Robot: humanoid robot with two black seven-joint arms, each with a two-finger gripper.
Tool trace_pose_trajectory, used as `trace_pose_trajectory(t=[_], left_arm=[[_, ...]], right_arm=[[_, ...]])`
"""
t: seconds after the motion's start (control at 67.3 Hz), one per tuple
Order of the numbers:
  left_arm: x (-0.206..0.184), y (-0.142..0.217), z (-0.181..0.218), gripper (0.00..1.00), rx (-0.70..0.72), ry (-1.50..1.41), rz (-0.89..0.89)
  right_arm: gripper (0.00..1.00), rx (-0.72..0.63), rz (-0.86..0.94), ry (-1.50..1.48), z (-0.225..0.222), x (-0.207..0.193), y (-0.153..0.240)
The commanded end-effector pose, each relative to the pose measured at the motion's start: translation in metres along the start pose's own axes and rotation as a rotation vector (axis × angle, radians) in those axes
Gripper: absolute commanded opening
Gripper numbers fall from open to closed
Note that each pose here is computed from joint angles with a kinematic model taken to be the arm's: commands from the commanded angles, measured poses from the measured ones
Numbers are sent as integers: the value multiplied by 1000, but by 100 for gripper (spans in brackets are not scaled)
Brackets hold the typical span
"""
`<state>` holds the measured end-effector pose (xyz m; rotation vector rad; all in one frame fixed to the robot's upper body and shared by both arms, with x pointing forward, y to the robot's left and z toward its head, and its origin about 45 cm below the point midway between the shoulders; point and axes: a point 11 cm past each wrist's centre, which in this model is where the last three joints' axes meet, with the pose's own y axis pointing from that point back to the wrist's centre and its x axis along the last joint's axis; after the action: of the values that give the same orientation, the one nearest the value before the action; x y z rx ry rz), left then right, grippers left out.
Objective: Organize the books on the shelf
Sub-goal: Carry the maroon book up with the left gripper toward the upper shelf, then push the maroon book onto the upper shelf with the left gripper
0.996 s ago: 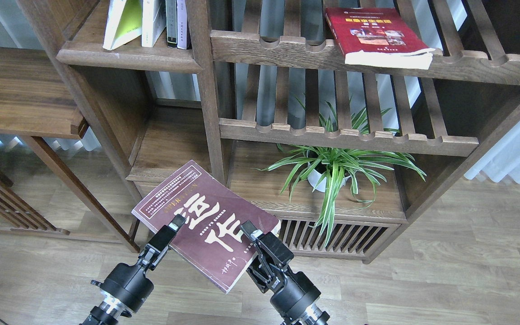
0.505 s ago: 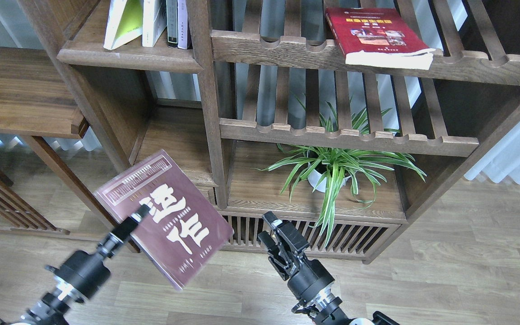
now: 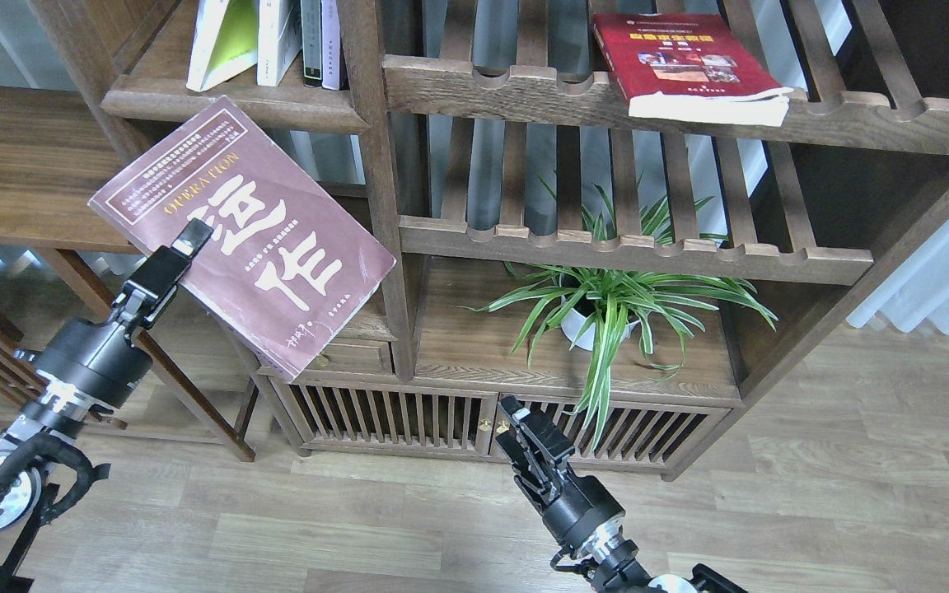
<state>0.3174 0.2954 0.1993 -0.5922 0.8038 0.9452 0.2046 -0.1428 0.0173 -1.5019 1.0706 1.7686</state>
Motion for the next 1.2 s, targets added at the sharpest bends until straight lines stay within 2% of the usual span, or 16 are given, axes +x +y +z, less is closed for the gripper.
trace_pose_trajectory(t=[0.0, 0.342, 0.565, 0.713, 0.862, 1.189], left_arm=[[-5, -5, 17, 7, -39, -19, -17], [-35, -21, 97, 7, -238, -87, -116], [-60, -36, 122, 7, -288, -106, -194], [-92, -57, 142, 7, -310, -143, -287], [-111, -71, 145, 8, -250, -183, -330], [-120, -80, 141, 12, -172, -209, -347]], right_arm=[[83, 3, 7, 9, -3, 2, -1], [86, 9, 15, 44, -16, 1, -11], [88, 10, 13, 48, -18, 0, -12], [88, 9, 11, 48, -18, 0, -13], [88, 6, 9, 48, -17, -1, -13], [88, 4, 4, 44, -15, -2, -13]])
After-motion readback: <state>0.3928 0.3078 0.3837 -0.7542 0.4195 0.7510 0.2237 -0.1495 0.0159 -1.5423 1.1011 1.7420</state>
